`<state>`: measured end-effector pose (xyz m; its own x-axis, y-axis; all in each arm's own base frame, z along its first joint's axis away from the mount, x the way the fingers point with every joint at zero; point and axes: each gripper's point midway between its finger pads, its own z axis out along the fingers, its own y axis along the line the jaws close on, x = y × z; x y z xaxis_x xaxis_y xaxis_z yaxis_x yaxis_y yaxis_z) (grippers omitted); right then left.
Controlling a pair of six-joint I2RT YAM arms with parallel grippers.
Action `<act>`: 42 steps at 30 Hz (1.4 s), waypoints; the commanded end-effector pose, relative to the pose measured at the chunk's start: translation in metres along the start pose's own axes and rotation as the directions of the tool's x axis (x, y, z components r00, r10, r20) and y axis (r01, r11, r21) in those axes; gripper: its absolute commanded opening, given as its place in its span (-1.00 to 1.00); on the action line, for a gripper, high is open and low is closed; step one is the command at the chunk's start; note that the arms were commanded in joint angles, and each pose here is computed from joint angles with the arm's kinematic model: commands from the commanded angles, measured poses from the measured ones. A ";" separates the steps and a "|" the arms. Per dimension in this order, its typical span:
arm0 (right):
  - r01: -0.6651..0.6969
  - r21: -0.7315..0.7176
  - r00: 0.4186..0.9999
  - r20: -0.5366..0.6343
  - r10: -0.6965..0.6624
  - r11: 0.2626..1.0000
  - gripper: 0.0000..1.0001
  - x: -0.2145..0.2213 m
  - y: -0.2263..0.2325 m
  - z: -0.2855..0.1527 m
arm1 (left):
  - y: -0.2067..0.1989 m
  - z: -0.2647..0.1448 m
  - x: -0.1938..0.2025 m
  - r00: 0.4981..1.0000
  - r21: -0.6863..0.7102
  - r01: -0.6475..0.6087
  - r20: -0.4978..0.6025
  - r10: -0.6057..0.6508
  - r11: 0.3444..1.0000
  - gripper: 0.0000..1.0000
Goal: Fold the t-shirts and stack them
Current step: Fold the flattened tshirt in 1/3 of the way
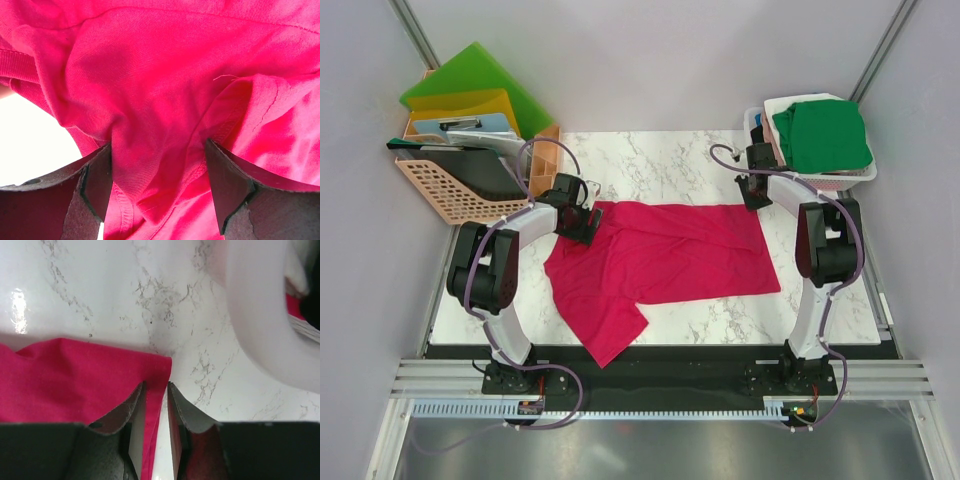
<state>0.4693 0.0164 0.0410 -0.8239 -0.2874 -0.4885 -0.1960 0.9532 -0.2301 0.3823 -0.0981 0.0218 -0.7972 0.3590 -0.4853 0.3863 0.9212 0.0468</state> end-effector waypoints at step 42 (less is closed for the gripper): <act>-0.052 -0.021 0.997 0.057 0.053 0.998 -1.00 -0.020 -0.010 0.008 | -0.002 -0.003 0.011 0.999 0.006 -0.034 -0.029 0.034 0.999 0.52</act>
<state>0.4782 0.0081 0.0275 -0.8386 -0.2520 -0.4829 -0.1733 0.9639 -0.2020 0.3821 -0.0979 0.0215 -0.7966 0.3611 -0.4848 0.3879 0.9204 0.0482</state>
